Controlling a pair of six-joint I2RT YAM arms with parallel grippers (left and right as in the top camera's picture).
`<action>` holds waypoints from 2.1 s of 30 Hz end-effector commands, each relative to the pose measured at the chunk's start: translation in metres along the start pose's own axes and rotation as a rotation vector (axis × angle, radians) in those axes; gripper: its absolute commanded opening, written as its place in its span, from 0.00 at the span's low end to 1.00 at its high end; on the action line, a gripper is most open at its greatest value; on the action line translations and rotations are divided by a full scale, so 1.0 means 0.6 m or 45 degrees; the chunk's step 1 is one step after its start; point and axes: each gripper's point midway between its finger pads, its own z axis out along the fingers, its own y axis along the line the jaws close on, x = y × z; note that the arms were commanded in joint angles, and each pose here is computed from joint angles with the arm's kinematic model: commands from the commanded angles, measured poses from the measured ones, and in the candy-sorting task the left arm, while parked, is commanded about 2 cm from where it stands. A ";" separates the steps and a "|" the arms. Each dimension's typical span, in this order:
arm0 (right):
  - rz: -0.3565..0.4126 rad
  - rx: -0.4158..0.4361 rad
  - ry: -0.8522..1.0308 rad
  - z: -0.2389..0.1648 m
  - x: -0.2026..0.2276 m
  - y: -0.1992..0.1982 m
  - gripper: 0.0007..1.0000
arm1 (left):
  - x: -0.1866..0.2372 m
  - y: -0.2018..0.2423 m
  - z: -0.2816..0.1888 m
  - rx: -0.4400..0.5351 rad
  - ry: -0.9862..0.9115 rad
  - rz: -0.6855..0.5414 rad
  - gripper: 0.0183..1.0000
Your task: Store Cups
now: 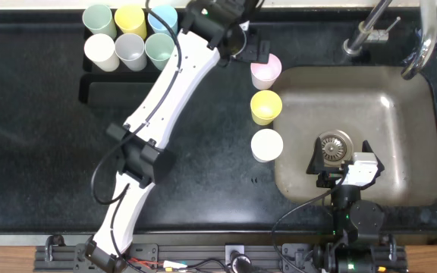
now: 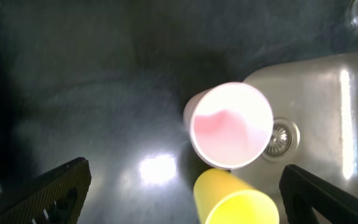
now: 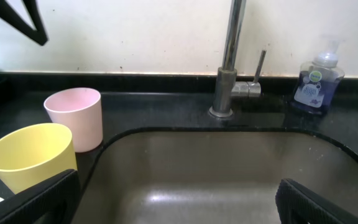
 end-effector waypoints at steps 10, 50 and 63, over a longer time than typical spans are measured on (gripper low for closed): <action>0.005 -0.014 -0.024 -0.001 -0.008 0.004 0.99 | 0.014 0.018 0.077 -0.066 0.063 -0.051 1.00; 0.005 -0.014 -0.024 -0.001 -0.008 0.004 0.99 | 0.030 0.041 0.137 -0.091 0.133 -0.077 0.87; 0.005 -0.014 -0.024 -0.001 -0.008 0.004 1.00 | 0.043 0.043 0.144 -0.096 0.176 -0.079 0.02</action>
